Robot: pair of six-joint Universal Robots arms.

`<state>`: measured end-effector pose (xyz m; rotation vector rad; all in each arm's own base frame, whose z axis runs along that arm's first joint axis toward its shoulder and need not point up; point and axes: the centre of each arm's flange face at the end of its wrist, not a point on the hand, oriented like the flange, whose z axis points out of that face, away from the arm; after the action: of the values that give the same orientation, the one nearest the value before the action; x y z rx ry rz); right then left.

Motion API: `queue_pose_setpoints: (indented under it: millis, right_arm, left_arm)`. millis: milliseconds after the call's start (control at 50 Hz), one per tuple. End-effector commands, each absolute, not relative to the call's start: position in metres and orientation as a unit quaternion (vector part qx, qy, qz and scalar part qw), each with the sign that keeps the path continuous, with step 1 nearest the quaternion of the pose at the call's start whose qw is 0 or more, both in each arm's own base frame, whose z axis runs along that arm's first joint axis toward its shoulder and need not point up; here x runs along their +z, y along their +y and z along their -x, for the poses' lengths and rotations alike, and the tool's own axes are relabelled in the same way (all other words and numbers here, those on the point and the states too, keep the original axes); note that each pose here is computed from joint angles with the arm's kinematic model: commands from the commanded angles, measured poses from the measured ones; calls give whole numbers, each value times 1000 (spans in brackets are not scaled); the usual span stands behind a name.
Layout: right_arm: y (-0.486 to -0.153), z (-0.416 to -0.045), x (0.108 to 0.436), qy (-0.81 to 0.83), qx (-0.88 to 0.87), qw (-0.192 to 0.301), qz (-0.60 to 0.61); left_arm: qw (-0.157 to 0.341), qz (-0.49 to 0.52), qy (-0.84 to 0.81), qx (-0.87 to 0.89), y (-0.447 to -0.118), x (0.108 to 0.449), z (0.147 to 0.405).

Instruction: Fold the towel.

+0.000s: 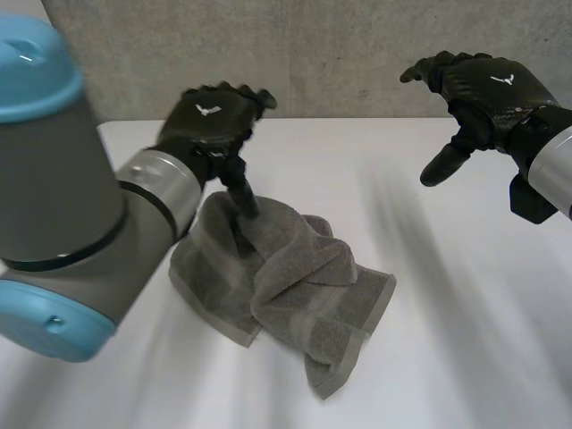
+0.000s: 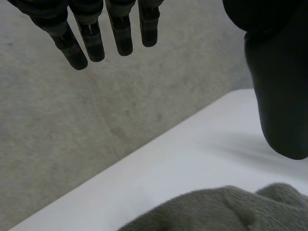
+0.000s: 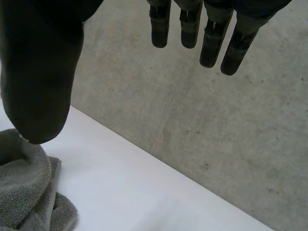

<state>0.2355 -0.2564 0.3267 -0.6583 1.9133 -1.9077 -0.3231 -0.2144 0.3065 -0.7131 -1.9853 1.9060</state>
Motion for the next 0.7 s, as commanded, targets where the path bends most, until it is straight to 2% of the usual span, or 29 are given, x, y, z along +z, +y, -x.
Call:
queue_pose_setpoints:
  millis: [20, 100, 420, 660, 700]
  right_arm:
    - [-264, -231, 320, 698, -670, 169, 191]
    - [-270, -224, 317, 710, -672, 145, 157]
    - [-270, -222, 311, 716, -670, 128, 145]
    - [-266, -232, 310, 709, -669, 139, 174]
    - [-260, -239, 310, 704, -666, 146, 201]
  left_arm:
    - [119, 212, -698, 673, -223, 315, 298]
    - [97, 193, -708, 672, -226, 314, 290]
    - [65, 166, -711, 680, -227, 319, 279]
    - [65, 165, -716, 675, -226, 316, 278]
    - [61, 176, -727, 661, -223, 304, 277]
